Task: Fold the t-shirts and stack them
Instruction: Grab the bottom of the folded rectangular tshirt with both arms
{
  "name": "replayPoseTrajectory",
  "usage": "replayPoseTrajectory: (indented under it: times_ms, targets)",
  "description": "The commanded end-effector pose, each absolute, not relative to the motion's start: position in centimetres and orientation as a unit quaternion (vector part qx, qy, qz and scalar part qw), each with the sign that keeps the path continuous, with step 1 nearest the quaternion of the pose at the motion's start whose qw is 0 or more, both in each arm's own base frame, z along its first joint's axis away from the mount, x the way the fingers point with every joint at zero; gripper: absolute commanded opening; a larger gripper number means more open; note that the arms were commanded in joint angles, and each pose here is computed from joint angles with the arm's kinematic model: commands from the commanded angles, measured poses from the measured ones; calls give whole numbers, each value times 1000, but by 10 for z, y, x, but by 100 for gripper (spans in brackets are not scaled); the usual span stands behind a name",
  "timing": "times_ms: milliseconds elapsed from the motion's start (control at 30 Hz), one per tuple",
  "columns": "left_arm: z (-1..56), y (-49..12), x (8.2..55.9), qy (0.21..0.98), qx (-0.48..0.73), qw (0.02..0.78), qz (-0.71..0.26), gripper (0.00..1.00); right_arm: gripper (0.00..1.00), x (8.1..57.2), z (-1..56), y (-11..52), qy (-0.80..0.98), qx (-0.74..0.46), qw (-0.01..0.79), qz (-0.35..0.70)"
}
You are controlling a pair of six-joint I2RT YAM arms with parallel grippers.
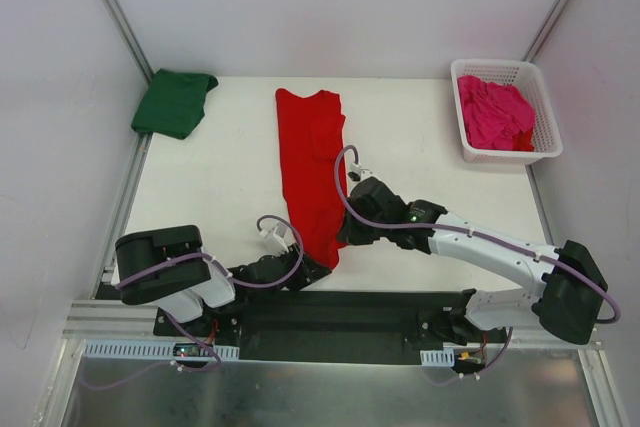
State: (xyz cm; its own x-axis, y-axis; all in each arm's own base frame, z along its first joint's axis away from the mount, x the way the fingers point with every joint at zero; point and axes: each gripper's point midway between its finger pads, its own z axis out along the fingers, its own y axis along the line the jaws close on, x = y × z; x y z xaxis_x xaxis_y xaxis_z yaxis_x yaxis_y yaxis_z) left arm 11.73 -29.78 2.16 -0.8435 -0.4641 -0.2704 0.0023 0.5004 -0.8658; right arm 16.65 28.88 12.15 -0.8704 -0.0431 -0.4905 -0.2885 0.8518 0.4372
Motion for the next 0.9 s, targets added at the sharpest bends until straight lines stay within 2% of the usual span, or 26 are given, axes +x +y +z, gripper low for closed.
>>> replayPoseTrajectory:
  times_ms: [0, 100, 200, 233, 300, 600, 633, 700, 867]
  targets:
    - [19, -297, 120, 830, -144, 242, -481, 27, 2, 168, 132, 286, 926, -90, 256, 261]
    - [17, -294, 121, 833, -147, 244, -475, 24, 2, 168, 132, 286, 926, -91, 257, 262]
    - [14, -290, 122, 835, -150, 246, -468, 15, 2, 168, 131, 286, 927, -90, 256, 260]
    - [14, -289, 123, 836, -151, 247, -466, 7, 2, 168, 131, 286, 927, -91, 255, 260]
    - [13, -287, 123, 838, -152, 248, -462, 0, 2, 168, 131, 286, 927, -91, 255, 260]
    - [20, -276, 125, 847, -136, 267, -440, 0, 2, 169, 131, 288, 926, -91, 256, 262]
    - [8, -266, 122, 865, -124, 267, -407, 0, 2, 169, 131, 287, 927, -89, 255, 261]
    - [29, -268, 128, 855, -117, 286, -416, 0, 2, 169, 130, 287, 926, -91, 256, 260]
    - [44, -238, 134, 869, -104, 327, -356, 0, 2, 168, 127, 286, 929, -92, 252, 257]
